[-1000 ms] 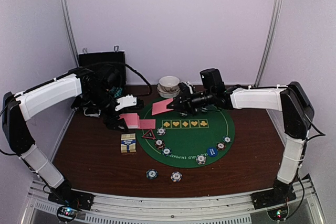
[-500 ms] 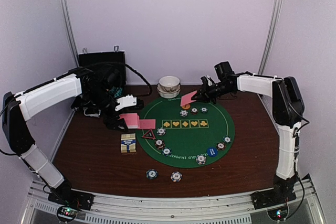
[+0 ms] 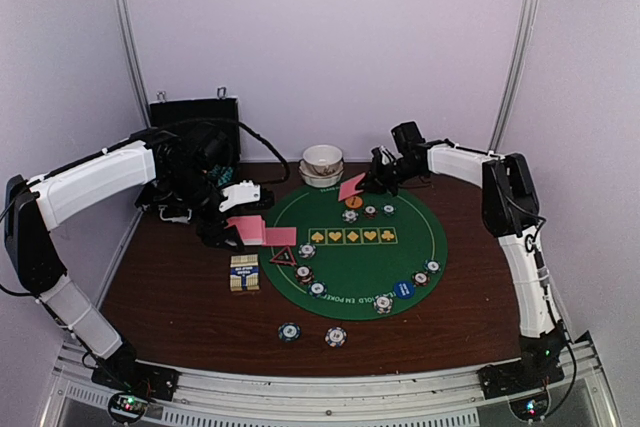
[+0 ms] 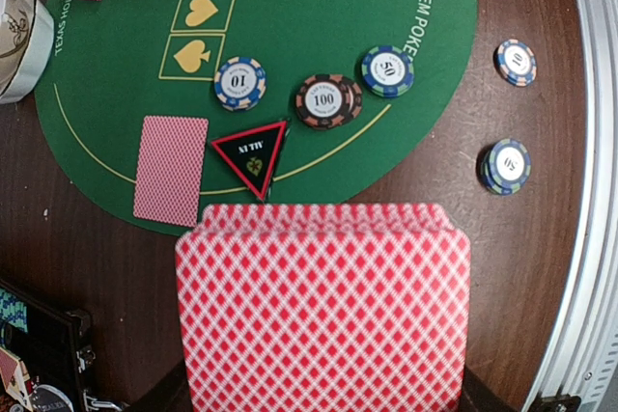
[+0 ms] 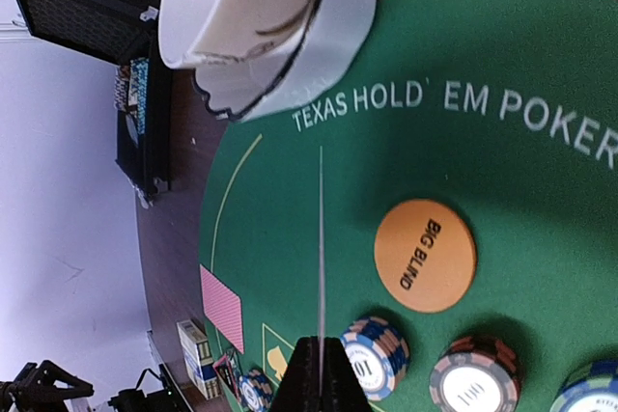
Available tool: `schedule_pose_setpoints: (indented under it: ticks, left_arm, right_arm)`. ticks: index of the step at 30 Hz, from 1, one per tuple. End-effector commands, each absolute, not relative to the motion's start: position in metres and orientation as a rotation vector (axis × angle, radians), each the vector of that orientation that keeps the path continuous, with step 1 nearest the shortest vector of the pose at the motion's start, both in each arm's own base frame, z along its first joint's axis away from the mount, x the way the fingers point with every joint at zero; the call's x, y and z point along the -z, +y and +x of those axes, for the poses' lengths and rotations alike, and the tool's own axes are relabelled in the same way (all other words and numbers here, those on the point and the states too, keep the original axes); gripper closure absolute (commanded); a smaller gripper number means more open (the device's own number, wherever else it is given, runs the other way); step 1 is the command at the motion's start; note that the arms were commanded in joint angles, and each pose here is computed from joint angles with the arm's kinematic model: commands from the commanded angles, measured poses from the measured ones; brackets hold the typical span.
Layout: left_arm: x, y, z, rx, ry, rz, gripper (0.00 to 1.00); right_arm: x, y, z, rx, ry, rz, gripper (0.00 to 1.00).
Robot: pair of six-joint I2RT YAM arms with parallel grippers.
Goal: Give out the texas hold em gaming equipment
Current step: Distribute the poker card in the big blind area.
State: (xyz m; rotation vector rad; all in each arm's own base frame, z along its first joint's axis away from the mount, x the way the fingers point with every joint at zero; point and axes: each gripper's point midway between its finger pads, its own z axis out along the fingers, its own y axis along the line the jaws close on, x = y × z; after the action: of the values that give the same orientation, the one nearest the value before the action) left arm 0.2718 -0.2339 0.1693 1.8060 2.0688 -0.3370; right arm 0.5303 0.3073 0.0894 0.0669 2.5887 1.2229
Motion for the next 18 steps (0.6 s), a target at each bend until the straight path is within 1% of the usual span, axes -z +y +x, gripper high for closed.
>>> schedule_pose_setpoints:
  ticks: [1, 3, 4, 6, 7, 10, 15, 18]
  left_arm:
    - [-0.181, -0.235, 0.275, 0.336, 2.032, 1.785, 0.90]
    - [-0.180, -0.235, 0.275, 0.338, 2.033, 1.787, 0.90]
    - [-0.180, -0.235, 0.275, 0.336, 2.034, 1.787, 0.90]
    - [-0.179, -0.234, 0.276, 0.329, 2.036, 1.790, 0.90]
    - [-0.179, -0.233, 0.276, 0.323, 2.038, 1.791, 0.90]
    - [-0.178, -0.233, 0.276, 0.323, 2.039, 1.793, 0.90]
    - [-0.178, -0.234, 0.276, 0.325, 2.038, 1.793, 0.91]
    - [-0.178, -0.233, 0.275, 0.319, 2.038, 1.793, 0.91]
  right_arm:
    - [-0.089, 0.307, 0.549, -1.168, 2.572, 0.055, 1.00]
    - [-0.082, 0.303, 0.550, -1.137, 2.595, 0.059, 0.95]
    - [-0.078, 0.302, 0.550, -1.118, 2.607, 0.061, 0.89]
    - [-0.075, 0.296, 0.550, -1.054, 2.635, 0.062, 0.75]
    - [-0.076, 0.293, 0.550, -1.023, 2.640, 0.058, 0.63]
    - [-0.088, 0.284, 0.552, -0.930, 2.626, 0.038, 0.46]
    - [-0.133, 0.271, 0.557, -0.827, 2.544, 0.007, 0.30]
    - [-0.158, 0.266, 0.556, -0.790, 2.502, -0.006, 0.23]
